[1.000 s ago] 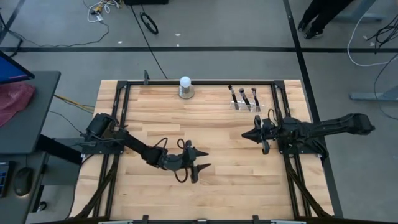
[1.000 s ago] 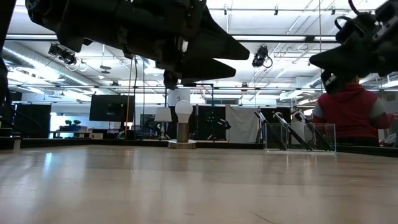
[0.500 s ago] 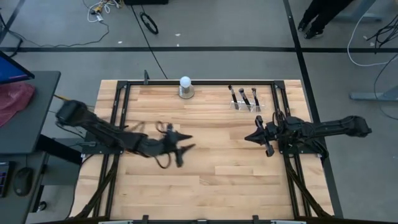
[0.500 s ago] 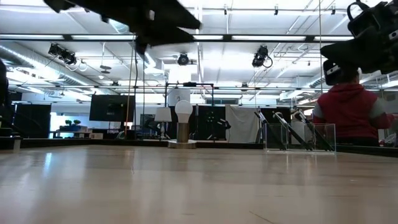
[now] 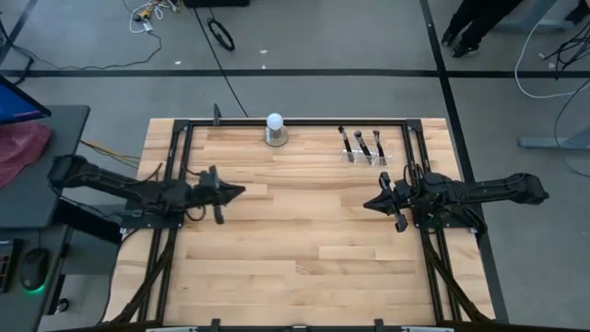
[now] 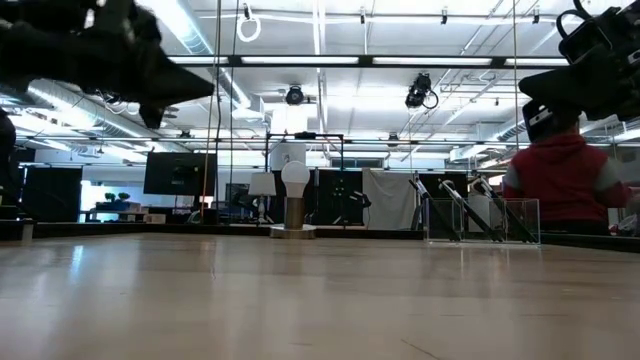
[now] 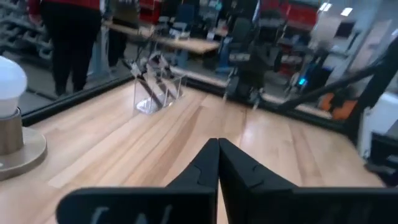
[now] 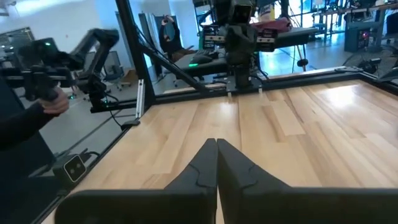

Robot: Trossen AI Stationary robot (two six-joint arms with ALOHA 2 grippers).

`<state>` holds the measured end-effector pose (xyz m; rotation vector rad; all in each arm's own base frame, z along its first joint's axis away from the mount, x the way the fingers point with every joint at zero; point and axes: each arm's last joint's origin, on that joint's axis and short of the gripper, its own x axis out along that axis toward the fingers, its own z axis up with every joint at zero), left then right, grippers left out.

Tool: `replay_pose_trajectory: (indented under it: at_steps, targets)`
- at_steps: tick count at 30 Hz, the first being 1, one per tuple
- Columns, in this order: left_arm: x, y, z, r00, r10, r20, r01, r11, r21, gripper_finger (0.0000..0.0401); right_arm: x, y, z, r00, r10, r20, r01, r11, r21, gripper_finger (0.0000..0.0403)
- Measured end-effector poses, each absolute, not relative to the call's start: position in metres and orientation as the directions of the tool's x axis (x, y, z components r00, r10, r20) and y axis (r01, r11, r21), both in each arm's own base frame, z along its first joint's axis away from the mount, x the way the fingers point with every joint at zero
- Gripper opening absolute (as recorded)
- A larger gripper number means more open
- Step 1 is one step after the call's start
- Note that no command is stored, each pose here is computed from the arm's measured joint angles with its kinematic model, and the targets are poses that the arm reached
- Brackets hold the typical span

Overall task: Put items in baskets/containers
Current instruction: Return to Home Position

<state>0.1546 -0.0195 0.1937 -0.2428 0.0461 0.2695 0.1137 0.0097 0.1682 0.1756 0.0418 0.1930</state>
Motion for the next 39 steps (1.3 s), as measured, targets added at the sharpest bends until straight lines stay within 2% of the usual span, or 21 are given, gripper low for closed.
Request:
replay_pose_trajectory:
  at_steps: [6, 11, 16, 21, 26, 30, 35, 39]
  targets:
    - [0.123, -0.009, 0.173, 0.972, 0.230, 0.037, -0.215, 0.946, -0.243, 0.0005, 0.114, 0.010, 0.168, 0.981, 0.194, -0.024, -0.187, 0.966, 0.177, 0.0004]
    - [0.114, -0.009, 0.174, 0.977, 0.206, 0.054, -0.192, 0.960, -0.203, 0.0005, 0.114, 0.010, 0.168, 0.981, 0.194, -0.024, -0.187, 0.966, 0.177, 0.0004]
    - [0.108, -0.010, 0.173, 0.983, 0.178, 0.049, -0.172, 0.979, -0.111, 0.0004, 0.114, 0.010, 0.168, 0.981, 0.194, -0.023, -0.187, 0.966, 0.177, 0.0004]
    - [0.102, -0.009, 0.170, 0.989, 0.143, 0.028, -0.140, 0.987, -0.082, 0.0003, 0.114, 0.010, 0.168, 0.981, 0.193, -0.023, -0.186, 0.966, 0.177, 0.0004]
    - [0.096, -0.004, 0.172, 0.987, 0.147, 0.067, -0.141, 0.986, -0.087, 0.0003, 0.114, 0.010, 0.168, 0.981, 0.194, -0.023, -0.187, 0.966, 0.177, 0.0004]
    - [0.097, 0.000, 0.170, 0.991, 0.130, 0.043, -0.126, 0.989, -0.080, 0.0002, 0.114, 0.010, 0.168, 0.981, 0.193, -0.025, -0.186, 0.967, 0.177, 0.0004]
    - [0.099, 0.001, 0.167, 0.999, -0.038, 0.011, 0.039, 0.992, -0.119, 0.0002, 0.114, 0.010, 0.168, 0.981, 0.193, -0.029, -0.185, 0.967, 0.178, 0.0004]
    - [0.101, 0.003, 0.164, 1.000, 0.009, -0.030, -0.013, 0.990, -0.143, 0.0004, 0.114, 0.010, 0.168, 0.981, 0.193, -0.031, -0.185, 0.967, 0.178, 0.0004]
